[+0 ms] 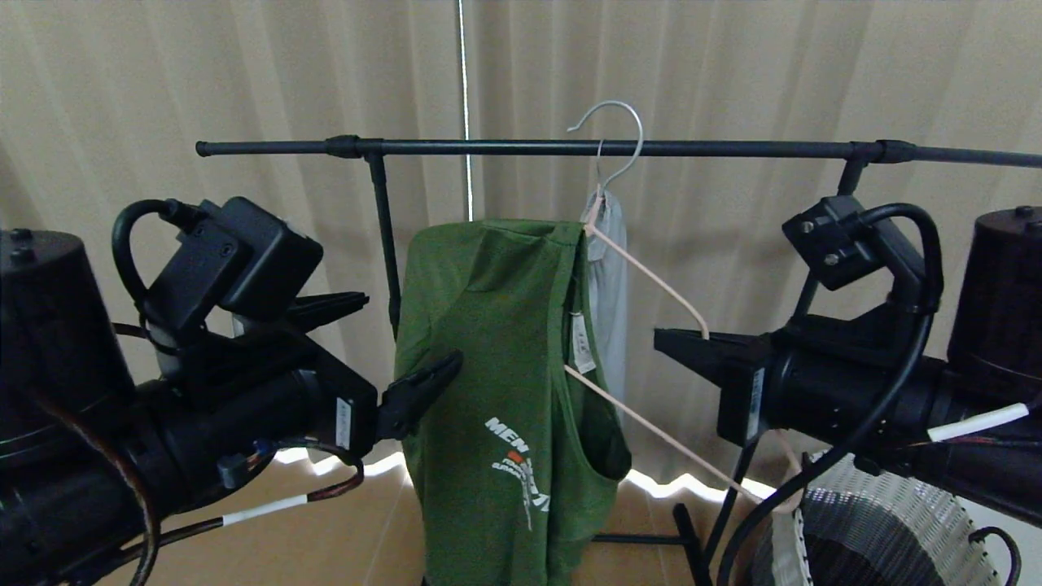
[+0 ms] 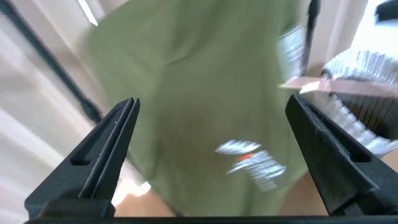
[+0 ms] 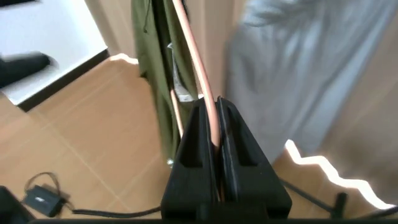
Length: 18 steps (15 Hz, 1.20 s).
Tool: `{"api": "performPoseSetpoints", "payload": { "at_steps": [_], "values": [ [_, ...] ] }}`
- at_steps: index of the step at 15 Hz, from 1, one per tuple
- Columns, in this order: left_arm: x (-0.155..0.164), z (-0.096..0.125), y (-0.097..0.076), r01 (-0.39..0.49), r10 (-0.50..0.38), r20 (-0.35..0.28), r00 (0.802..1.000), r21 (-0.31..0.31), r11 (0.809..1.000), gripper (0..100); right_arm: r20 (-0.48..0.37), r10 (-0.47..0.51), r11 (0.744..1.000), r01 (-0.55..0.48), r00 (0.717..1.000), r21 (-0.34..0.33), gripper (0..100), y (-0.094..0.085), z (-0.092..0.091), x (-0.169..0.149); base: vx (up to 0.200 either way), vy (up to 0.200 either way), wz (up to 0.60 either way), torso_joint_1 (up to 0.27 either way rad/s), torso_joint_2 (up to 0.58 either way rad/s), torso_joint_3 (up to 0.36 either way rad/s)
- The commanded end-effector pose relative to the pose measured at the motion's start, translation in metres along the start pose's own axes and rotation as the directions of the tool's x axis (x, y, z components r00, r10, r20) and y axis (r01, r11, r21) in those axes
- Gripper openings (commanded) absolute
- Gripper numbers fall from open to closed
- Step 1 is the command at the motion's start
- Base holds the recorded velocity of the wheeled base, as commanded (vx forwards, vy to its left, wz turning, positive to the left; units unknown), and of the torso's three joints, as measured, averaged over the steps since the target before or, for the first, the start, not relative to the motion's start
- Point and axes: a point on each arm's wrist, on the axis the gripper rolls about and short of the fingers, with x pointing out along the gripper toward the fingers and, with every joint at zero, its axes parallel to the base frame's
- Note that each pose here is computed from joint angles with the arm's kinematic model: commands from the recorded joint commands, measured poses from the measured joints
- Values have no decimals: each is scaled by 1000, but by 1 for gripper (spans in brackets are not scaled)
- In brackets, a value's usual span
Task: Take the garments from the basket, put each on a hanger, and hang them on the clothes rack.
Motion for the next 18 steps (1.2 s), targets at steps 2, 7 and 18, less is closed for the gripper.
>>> {"api": "performPoseSetpoints", "payload": {
  "at_steps": [2,7,18],
  "values": [
    [-8,1,17,14,-14,35,999,0,1000,100,34,110,993,-109,993,-36,0,-25,3,-36,0,0,0,0,0,0],
    [-6,7,17,55,-62,119,991,65,996,100,-14,169,983,-170,985,-72,0,-34,-6,-34,0,0,0,0,0,0],
    [22,-1,20,113,-183,132,974,416,902,100,-89,276,950,-286,957,-126,0,-11,-15,-16,0,0,0,0,0,0]
  ]
}}
